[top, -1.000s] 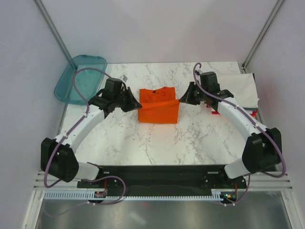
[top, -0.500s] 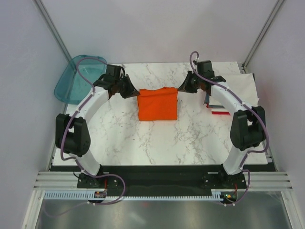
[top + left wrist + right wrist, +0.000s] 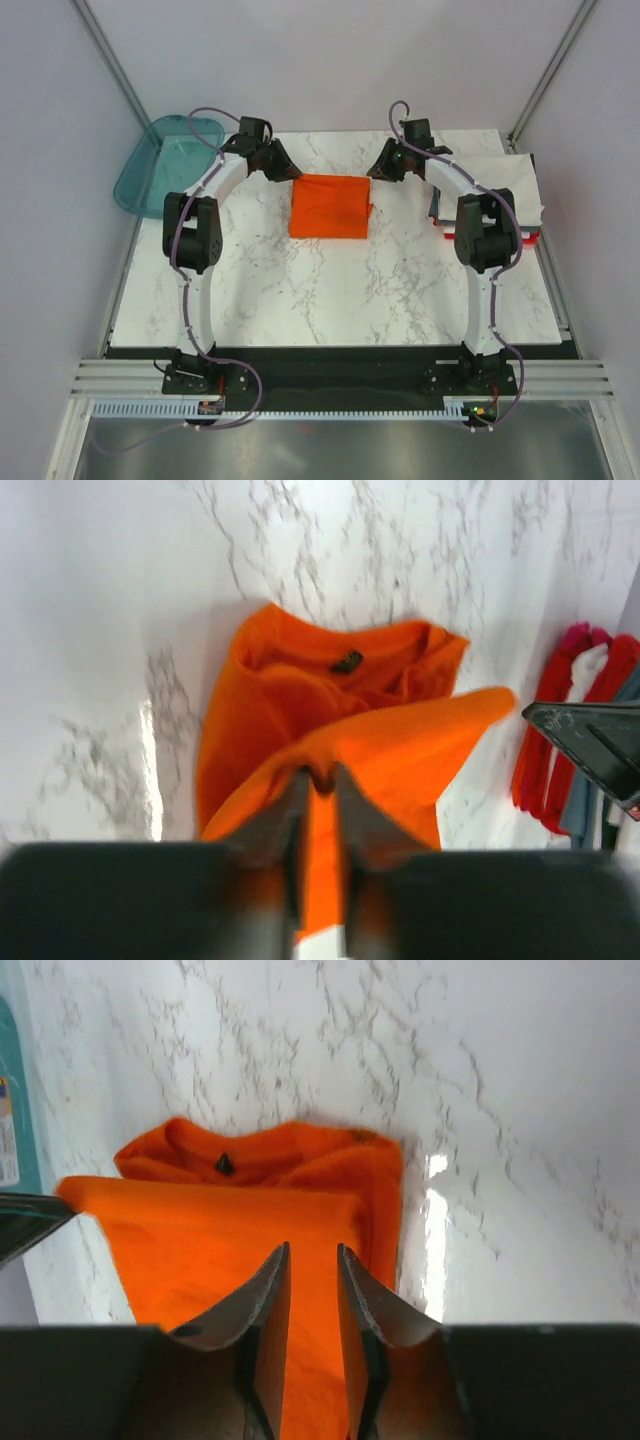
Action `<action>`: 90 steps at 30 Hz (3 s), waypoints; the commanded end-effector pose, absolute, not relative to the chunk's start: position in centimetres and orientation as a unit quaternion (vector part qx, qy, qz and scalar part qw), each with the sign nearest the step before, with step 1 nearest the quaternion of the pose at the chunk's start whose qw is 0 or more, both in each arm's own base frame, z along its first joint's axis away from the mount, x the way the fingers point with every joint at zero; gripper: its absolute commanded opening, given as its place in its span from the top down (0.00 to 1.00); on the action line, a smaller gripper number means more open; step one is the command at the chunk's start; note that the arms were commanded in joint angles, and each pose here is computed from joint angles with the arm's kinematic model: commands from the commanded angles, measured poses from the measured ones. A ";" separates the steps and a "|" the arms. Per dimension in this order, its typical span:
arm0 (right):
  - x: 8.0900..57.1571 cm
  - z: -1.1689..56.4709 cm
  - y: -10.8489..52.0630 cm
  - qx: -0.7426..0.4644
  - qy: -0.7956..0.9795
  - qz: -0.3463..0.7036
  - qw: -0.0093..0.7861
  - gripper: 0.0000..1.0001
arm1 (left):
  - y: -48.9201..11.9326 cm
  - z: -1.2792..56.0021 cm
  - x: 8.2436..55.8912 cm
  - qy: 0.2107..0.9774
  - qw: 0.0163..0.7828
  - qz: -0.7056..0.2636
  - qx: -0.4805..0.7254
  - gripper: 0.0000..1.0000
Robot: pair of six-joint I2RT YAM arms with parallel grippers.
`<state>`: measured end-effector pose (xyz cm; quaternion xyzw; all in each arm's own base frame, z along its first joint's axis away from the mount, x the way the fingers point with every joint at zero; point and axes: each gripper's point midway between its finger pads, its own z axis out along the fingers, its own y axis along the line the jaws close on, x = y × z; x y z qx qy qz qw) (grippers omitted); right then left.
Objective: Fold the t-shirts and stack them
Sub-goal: Fold the tshirt, then neatly place the folded tshirt to the corner
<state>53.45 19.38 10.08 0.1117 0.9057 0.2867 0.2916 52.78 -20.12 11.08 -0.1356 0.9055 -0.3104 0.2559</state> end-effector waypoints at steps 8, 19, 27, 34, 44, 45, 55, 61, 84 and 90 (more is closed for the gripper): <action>57.4 10.0 19.0 0.102 0.872 0.309 0.367 0.46 | -19.2 12.0 55.9 0.882 0.338 -0.313 -0.097 0.12; 54.9 5.4 19.4 0.090 0.888 0.315 0.323 0.40 | -19.2 9.2 53.9 0.889 0.320 -0.318 -0.082 0.23; 55.3 3.4 20.1 0.089 0.892 0.322 0.306 0.51 | -19.1 6.7 54.3 0.895 0.302 -0.316 -0.089 0.32; 56.0 2.3 20.7 0.090 0.895 0.318 0.300 0.61 | -18.6 6.3 54.6 0.895 0.299 -0.317 -0.093 0.33; 56.4 0.2 19.6 0.101 0.911 0.278 0.288 1.00 | -18.3 4.7 55.0 0.899 0.289 -0.314 -0.097 0.35; 56.4 0.2 19.6 0.100 0.911 0.278 0.288 1.00 | -18.4 4.7 55.2 0.898 0.290 -0.315 -0.097 0.35; 56.7 0.1 19.8 0.098 0.909 0.284 0.288 1.00 | -19.0 2.7 56.3 0.897 0.265 -0.327 -0.131 0.55; 57.0 0.8 20.7 0.095 0.904 0.300 0.288 1.00 | -20.1 2.1 56.4 0.897 0.260 -0.327 -0.143 0.64; 50.9 23.7 19.5 0.047 0.837 0.342 0.424 1.00 | -23.1 22.7 50.0 0.829 0.444 -0.326 -0.094 0.98; 46.6 32.3 14.3 0.069 0.798 0.336 0.495 1.00 | -27.8 32.0 45.3 0.780 0.504 -0.367 -0.053 0.98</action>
